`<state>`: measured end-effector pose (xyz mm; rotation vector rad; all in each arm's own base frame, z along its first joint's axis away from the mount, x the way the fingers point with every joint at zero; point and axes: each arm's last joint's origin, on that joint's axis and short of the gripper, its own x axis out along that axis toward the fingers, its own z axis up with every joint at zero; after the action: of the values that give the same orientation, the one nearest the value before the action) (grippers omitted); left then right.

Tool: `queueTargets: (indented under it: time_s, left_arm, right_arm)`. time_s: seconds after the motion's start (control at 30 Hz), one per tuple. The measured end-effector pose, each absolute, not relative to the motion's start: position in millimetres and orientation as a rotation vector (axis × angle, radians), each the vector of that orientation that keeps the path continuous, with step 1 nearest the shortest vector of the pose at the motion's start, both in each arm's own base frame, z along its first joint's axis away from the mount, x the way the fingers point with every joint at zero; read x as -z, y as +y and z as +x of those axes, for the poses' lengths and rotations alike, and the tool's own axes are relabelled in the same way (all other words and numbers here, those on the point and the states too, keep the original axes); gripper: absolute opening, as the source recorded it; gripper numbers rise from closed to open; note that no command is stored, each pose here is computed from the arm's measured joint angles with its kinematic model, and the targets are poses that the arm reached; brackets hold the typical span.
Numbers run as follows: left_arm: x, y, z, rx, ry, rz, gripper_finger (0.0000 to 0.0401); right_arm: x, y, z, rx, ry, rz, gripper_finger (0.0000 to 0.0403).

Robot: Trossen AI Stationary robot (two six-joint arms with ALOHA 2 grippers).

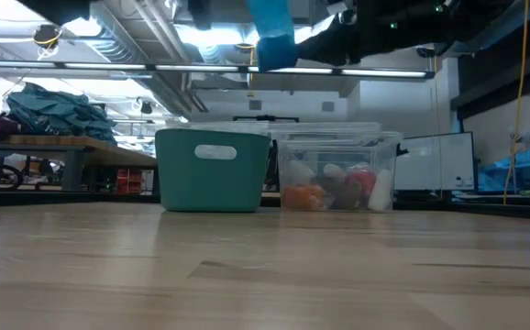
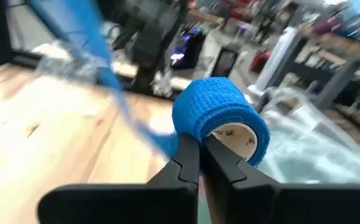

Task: Roll bandage
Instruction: Roll the blue bandage on itself

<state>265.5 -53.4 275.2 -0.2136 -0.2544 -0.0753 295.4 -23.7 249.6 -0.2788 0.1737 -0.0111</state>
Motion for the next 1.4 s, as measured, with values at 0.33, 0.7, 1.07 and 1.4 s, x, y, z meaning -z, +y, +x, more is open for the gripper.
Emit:
queueTargets:
  time_s: [0.33, 0.7, 1.07, 1.4]
  left_arm:
    - [-299, -51, 275, 0.006, -0.274, -0.039, 0.0000]
    - [-288, -35, 279, -0.121, -0.162, -0.075, 0.0000]
    - [-283, -26, 270, -0.291, -0.026, -0.096, 0.0000]
    - [-286, -24, 265, -0.298, -0.025, -0.158, 0.0026]
  right_arm:
    - [-243, -18, 294, -0.198, 0.213, -0.239, 0.0007]
    - [-244, -10, 291, -0.461, 0.182, -0.131, 0.0007]
    - [-251, -9, 292, -0.514, 0.104, -0.147, 0.0007]
    - [-251, -9, 292, -0.515, 0.101, -0.151, 0.0007]
